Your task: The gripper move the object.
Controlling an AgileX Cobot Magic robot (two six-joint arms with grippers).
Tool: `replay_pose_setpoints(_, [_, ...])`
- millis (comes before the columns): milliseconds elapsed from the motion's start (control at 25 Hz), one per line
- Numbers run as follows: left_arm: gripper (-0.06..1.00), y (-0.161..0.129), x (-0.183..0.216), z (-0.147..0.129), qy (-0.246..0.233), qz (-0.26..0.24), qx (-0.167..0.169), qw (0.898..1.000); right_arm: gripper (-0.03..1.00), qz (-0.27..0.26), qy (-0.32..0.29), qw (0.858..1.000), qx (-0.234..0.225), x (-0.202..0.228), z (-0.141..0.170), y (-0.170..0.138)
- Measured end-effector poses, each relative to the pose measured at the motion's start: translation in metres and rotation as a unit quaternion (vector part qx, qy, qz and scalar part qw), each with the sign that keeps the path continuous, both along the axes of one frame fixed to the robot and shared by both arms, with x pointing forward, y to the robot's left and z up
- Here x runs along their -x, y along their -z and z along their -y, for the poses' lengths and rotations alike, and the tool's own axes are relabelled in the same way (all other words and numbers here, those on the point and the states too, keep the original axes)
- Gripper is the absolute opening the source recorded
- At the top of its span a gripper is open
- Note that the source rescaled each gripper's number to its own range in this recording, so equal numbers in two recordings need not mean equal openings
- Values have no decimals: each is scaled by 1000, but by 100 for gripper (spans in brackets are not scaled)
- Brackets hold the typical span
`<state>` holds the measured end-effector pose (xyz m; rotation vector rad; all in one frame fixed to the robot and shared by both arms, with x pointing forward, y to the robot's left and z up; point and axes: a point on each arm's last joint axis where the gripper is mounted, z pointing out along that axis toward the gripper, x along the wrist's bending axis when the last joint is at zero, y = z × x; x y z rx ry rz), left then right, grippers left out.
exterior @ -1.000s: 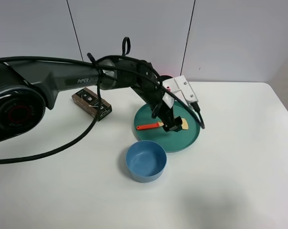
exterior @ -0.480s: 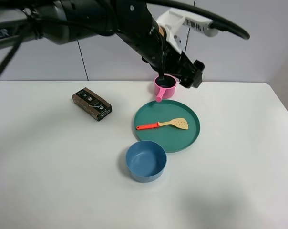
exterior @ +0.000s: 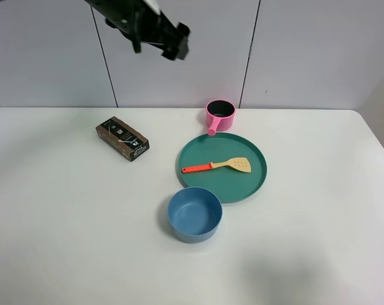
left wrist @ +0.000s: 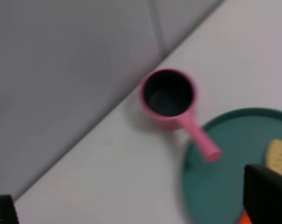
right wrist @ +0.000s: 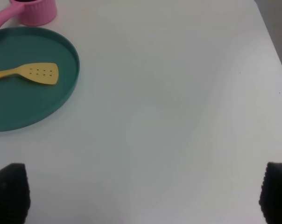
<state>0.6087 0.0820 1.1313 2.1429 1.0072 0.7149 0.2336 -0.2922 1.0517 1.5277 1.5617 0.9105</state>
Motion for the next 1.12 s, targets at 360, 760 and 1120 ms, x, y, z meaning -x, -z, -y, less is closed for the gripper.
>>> replay_pose_setpoints(360, [96,-46,-15,-136,-161,26,-1,987,100,0,0,1000,0,0,0,0])
replay_pose_setpoints(760, [96,-98,53,-225,-264,-1,-36,964,100,0,0,1000,0,0,0,0])
replay_pose_setpoints(1120, [96,-126,163,-235,-283,31,-28,958,100,0,0,1000,0,0,0,0])
